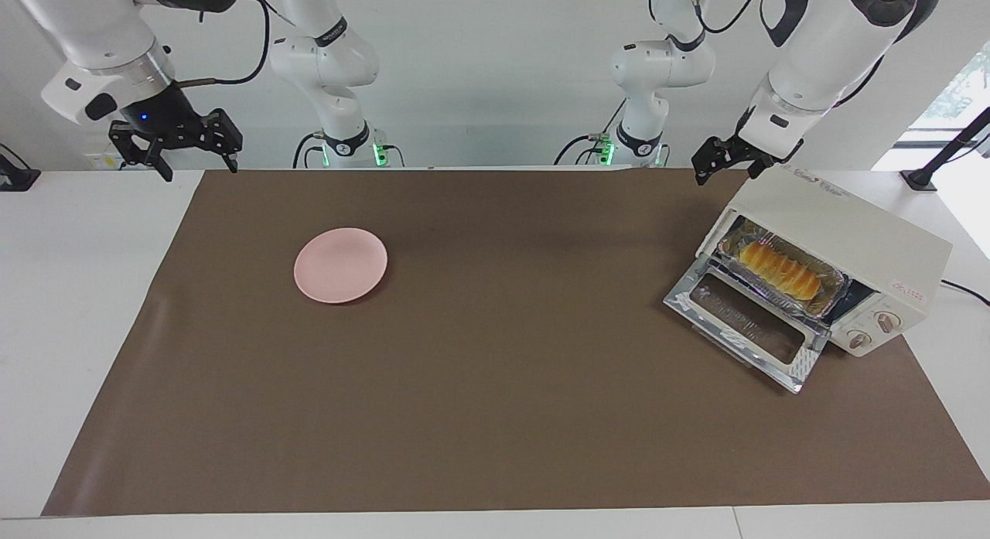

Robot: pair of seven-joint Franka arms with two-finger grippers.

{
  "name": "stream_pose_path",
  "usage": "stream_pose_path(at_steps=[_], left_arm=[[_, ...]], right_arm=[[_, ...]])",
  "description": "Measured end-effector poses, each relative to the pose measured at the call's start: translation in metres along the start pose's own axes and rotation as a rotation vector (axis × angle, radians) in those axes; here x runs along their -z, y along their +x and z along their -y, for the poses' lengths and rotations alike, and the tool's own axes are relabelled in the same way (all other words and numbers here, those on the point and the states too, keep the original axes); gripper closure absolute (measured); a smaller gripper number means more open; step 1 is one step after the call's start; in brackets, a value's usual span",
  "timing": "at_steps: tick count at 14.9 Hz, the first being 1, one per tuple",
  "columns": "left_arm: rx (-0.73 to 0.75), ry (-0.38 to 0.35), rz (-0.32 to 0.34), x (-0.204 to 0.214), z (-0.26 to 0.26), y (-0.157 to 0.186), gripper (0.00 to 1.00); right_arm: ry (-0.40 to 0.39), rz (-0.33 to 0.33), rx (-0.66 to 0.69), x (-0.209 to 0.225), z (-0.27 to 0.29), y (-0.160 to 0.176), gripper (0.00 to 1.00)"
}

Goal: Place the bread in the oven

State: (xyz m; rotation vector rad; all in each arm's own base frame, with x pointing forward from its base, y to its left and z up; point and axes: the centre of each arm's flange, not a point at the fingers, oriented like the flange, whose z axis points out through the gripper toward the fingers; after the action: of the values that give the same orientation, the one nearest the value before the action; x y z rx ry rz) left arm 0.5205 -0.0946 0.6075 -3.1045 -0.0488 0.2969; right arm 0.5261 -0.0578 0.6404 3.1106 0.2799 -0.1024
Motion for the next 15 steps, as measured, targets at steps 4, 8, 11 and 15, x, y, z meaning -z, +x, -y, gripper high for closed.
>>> stream_pose_path(at_steps=[4,8,11,15], left_arm=[[-0.002,-0.001,0.003,-0.004,0.001,0.003,0.00],[-0.005,0.000,0.019,-0.012,0.001,0.009,0.00],[-0.007,0.000,0.025,-0.015,0.001,0.011,0.00],[-0.033,-0.004,0.014,-0.010,0.007,0.012,0.00]], right_arm=[[0.000,0.000,0.000,0.000,0.000,0.000,0.00],[0.000,0.000,0.000,0.000,0.000,0.000,0.00],[0.000,0.000,0.000,0.000,0.000,0.000,0.00],[0.000,0.000,0.000,0.000,0.000,0.000,0.00]])
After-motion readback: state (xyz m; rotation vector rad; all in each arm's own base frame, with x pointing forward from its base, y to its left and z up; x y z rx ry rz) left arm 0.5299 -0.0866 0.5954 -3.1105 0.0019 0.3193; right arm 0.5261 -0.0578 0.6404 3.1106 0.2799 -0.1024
